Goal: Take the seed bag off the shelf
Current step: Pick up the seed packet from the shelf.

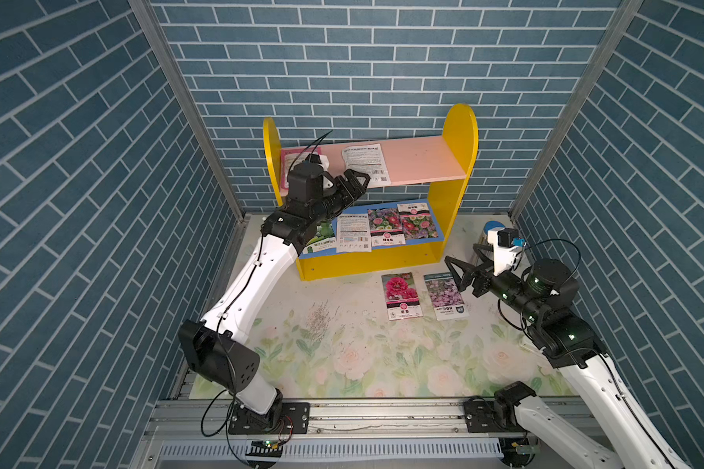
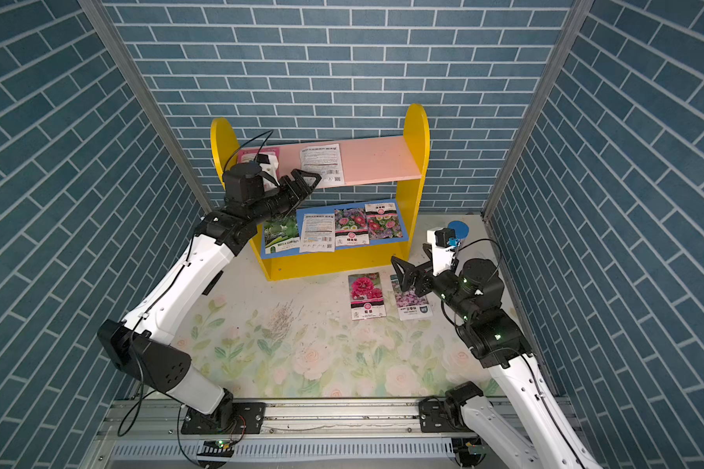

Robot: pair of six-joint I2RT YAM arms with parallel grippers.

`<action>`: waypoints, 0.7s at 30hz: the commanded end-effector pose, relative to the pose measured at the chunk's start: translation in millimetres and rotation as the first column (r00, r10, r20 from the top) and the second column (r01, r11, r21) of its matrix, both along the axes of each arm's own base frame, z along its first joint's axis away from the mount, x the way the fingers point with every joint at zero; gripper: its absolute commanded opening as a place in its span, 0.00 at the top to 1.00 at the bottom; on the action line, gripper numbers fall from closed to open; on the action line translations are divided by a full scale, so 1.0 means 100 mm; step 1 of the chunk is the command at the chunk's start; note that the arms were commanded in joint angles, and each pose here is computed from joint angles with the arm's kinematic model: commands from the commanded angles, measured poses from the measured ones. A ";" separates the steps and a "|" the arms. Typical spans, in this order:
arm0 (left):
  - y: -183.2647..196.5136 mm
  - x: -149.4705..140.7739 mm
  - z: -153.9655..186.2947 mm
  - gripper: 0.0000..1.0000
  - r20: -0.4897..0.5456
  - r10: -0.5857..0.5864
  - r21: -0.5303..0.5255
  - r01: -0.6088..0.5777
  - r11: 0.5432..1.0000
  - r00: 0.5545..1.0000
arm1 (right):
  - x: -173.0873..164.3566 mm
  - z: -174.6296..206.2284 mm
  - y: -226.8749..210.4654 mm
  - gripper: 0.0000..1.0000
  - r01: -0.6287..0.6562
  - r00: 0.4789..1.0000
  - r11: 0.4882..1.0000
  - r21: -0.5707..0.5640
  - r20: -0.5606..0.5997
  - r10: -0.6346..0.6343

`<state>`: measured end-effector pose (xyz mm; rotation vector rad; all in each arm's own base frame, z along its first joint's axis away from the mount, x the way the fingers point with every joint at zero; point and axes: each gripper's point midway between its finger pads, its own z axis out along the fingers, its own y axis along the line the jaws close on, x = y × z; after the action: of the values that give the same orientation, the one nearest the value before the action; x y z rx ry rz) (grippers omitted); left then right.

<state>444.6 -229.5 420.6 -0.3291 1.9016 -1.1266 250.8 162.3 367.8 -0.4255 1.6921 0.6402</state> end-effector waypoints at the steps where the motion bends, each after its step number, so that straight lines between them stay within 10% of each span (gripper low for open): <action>1: 0.09 0.13 0.12 0.14 0.039 0.044 -0.021 -0.043 0.999 0.998 | 0.01 0.02 -0.01 0.03 0.008 1.000 1.000 -0.015 0.012 -0.008; 21: 0.17 0.19 0.00 0.25 -0.022 0.101 -0.064 -0.103 0.993 0.995 | -0.02 0.02 -0.05 0.03 0.023 1.000 1.000 -0.020 0.020 -0.022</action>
<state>454.0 -222.8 413.8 -0.4494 1.8987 -1.1432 251.3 159.6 367.5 -0.4153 1.6951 0.6255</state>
